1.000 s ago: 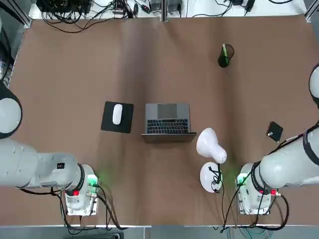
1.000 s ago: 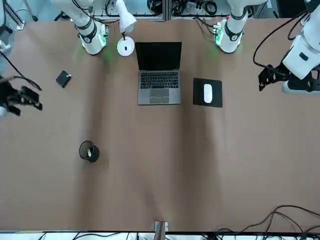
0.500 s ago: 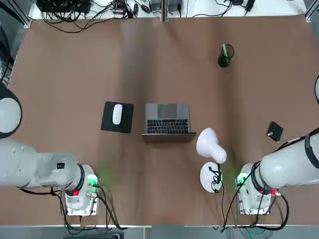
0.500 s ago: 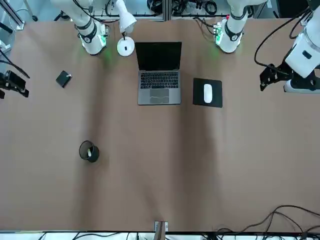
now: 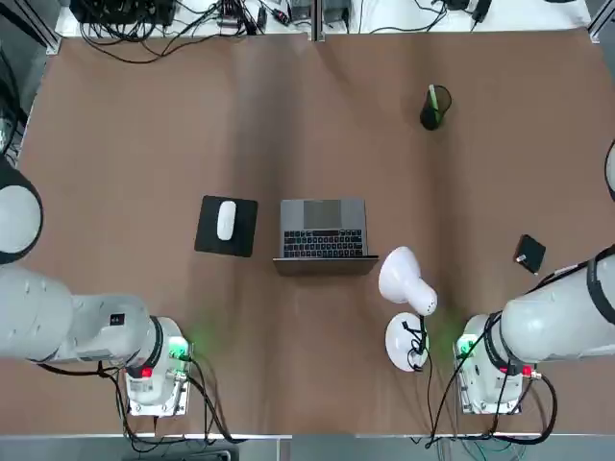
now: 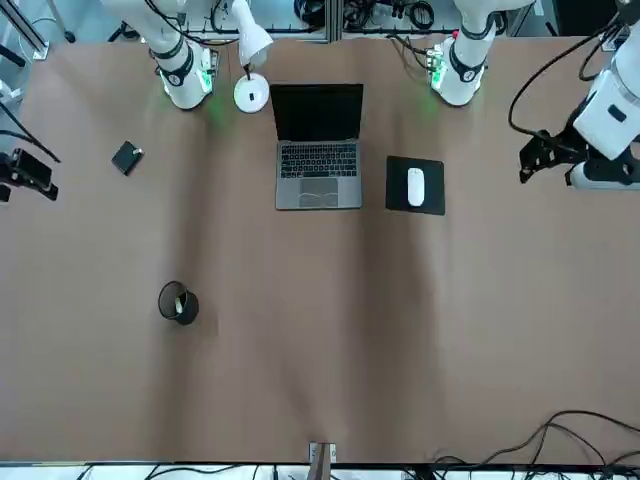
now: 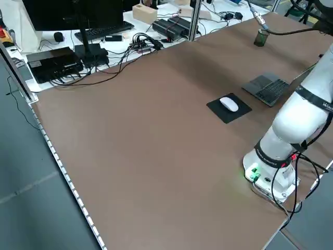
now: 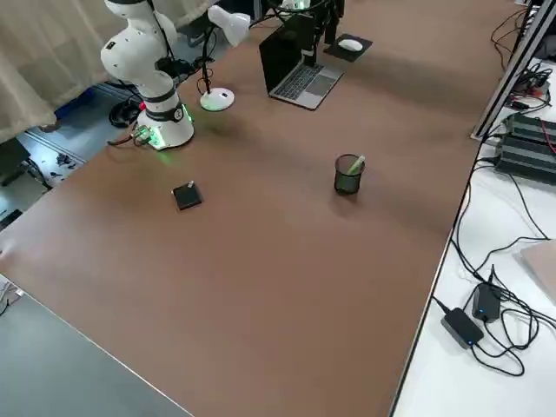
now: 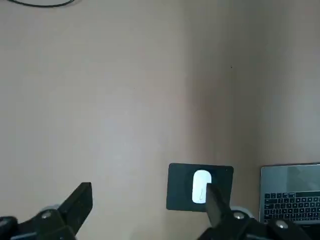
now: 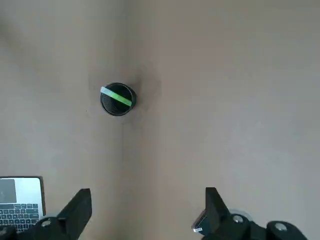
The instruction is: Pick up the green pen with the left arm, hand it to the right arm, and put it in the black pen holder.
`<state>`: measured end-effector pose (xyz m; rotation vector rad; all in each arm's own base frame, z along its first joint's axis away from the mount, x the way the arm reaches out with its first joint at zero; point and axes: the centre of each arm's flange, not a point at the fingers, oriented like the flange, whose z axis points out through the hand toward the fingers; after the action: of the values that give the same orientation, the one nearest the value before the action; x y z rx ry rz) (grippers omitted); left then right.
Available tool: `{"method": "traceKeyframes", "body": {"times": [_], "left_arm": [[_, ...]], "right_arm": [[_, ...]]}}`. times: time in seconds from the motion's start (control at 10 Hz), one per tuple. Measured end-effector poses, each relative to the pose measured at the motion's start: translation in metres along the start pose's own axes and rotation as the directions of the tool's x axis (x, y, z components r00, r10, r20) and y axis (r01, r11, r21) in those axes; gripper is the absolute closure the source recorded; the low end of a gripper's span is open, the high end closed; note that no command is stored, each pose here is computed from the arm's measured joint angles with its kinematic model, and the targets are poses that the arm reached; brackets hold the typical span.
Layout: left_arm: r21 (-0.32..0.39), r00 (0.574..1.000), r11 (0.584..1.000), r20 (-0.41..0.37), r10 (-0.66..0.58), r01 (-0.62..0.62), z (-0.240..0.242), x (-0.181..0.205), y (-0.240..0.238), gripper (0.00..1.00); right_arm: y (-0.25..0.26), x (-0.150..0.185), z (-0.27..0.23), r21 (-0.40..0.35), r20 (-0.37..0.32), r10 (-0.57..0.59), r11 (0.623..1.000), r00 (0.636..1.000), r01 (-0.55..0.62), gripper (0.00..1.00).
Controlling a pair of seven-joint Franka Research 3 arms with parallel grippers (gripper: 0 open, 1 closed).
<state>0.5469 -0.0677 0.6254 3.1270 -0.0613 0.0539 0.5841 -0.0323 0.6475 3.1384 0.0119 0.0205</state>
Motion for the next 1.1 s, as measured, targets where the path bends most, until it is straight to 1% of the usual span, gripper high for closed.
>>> {"method": "traceKeyframes", "body": {"times": [1.1], "left_arm": [[-0.001,1.000,1.000,0.008,0.000,0.000,0.0047,0.0023,-0.0003,0.00]], "right_arm": [[0.0076,0.0039,-0.0027,-0.004,-0.037,0.016,1.000,0.999,-0.016,0.00]]}}
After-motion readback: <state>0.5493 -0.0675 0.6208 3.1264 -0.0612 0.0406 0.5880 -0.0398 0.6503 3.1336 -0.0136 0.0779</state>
